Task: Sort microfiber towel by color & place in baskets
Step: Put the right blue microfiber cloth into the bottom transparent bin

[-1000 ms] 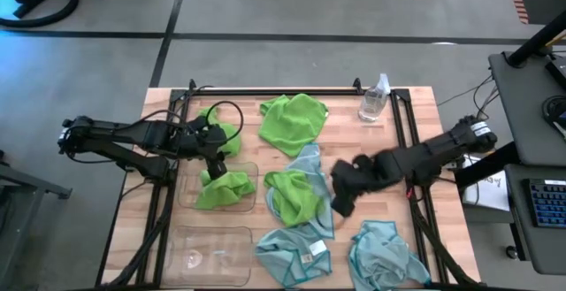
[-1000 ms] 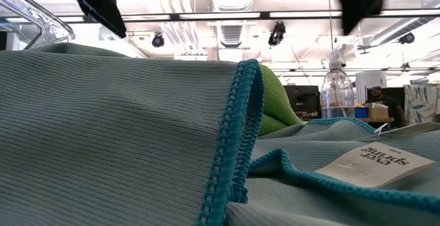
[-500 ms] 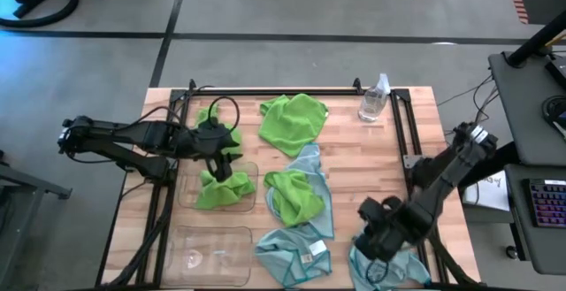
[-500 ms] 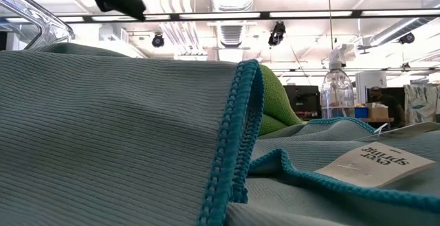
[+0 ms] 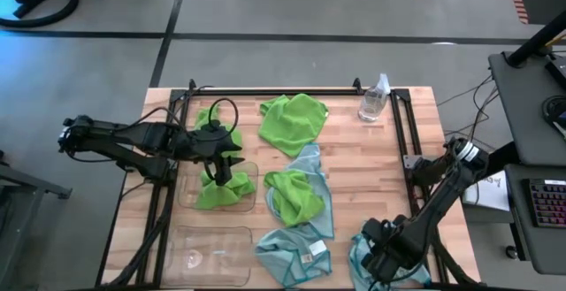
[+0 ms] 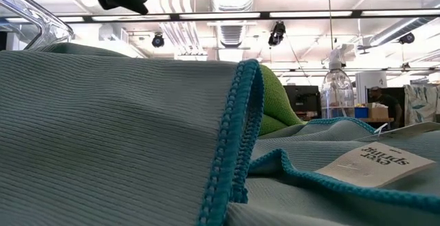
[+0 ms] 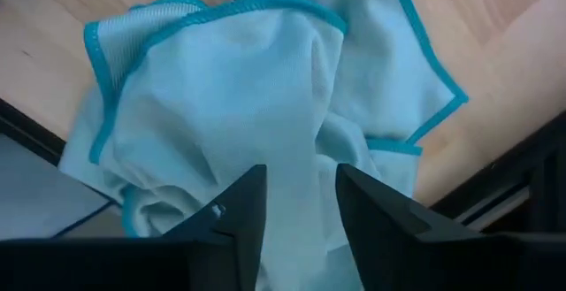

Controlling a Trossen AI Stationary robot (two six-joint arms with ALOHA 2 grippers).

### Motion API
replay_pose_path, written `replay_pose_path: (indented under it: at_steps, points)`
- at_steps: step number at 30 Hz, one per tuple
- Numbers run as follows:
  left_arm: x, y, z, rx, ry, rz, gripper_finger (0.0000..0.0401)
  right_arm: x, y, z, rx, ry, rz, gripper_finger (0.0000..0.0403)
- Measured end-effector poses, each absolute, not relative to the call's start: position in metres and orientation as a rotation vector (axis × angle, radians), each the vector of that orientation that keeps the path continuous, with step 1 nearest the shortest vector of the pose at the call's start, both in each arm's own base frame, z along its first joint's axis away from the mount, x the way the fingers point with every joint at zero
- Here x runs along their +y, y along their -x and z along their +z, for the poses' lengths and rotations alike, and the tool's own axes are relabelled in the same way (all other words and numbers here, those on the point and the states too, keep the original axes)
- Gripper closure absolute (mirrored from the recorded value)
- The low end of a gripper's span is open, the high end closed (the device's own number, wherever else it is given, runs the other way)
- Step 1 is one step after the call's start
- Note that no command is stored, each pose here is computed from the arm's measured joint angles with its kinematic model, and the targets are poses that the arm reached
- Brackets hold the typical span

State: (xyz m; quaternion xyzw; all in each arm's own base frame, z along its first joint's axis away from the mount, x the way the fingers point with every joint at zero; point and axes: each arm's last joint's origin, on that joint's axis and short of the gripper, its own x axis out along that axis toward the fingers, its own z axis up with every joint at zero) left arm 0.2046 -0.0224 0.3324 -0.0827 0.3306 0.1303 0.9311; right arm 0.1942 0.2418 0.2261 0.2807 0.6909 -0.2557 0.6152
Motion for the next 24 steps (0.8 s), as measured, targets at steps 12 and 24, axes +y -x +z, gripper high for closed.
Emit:
replay_pose_path:
  at_steps: [12,24]
  points:
    - [-0.023,-0.203,0.334,0.678,0.177,0.224,0.0250,0.256,-0.199,0.221,1.560,-0.780,-0.569,0.0218]
    - [-0.025,-0.200,0.336,0.683,0.131,0.156,0.0250,0.266,-0.206,0.182,1.606,-0.691,-0.673,0.0230]
